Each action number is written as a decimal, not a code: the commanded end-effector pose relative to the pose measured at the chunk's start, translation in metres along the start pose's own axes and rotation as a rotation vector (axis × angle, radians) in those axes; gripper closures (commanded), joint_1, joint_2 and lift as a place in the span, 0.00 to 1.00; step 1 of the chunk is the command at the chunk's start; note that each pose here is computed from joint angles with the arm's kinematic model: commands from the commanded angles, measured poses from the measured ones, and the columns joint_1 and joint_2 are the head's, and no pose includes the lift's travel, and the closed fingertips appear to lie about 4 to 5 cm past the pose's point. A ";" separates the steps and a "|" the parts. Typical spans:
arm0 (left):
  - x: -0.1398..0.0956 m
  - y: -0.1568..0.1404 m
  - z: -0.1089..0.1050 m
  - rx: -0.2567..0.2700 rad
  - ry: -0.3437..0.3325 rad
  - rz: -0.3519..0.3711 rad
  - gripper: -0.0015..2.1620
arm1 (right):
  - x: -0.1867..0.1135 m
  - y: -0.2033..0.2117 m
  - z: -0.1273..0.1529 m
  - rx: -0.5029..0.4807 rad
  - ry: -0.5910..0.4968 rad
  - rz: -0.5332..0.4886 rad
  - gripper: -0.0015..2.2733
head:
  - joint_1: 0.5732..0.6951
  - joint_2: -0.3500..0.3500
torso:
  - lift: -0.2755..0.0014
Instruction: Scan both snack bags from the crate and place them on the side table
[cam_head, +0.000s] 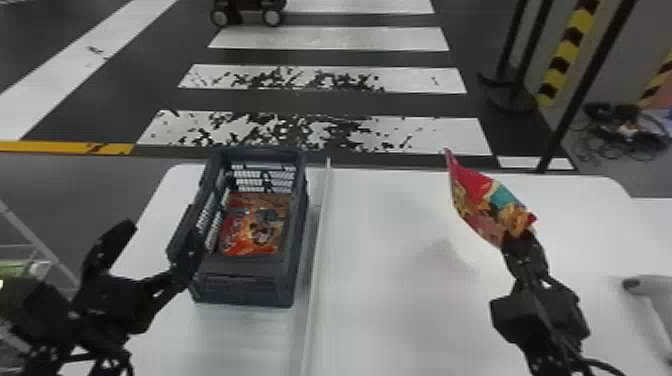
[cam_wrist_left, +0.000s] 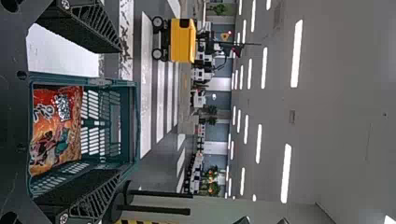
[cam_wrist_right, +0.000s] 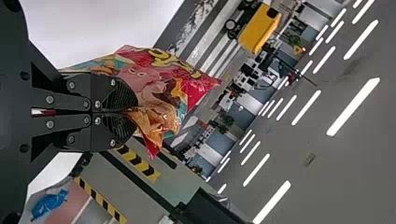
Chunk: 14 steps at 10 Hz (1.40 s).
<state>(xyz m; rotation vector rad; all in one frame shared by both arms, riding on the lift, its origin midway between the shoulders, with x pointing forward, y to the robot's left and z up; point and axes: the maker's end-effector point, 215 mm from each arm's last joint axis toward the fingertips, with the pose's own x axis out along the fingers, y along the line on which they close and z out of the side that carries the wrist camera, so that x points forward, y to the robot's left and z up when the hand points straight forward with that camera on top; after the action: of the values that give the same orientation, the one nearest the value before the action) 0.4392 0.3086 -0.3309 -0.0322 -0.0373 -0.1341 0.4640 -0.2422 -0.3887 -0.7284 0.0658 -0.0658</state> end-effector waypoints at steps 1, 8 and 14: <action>-0.001 0.002 -0.002 -0.002 0.004 0.001 0.04 | -0.004 0.037 -0.021 -0.221 0.017 0.033 0.99 | 1.00 0.61 | 0.64; -0.002 -0.001 -0.002 -0.013 0.002 -0.009 0.04 | -0.045 0.083 -0.045 -0.284 0.090 0.204 0.04 | 1.00 0.64 | 0.64; -0.002 -0.001 -0.003 -0.015 0.004 -0.013 0.04 | -0.061 0.081 -0.004 0.023 0.077 0.355 0.02 | 1.00 0.73 | 0.64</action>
<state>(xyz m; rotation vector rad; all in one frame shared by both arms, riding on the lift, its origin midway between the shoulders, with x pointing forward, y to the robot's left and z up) 0.4372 0.3079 -0.3338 -0.0464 -0.0327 -0.1479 0.4055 -0.1780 -0.4509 -0.7209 0.2716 0.2549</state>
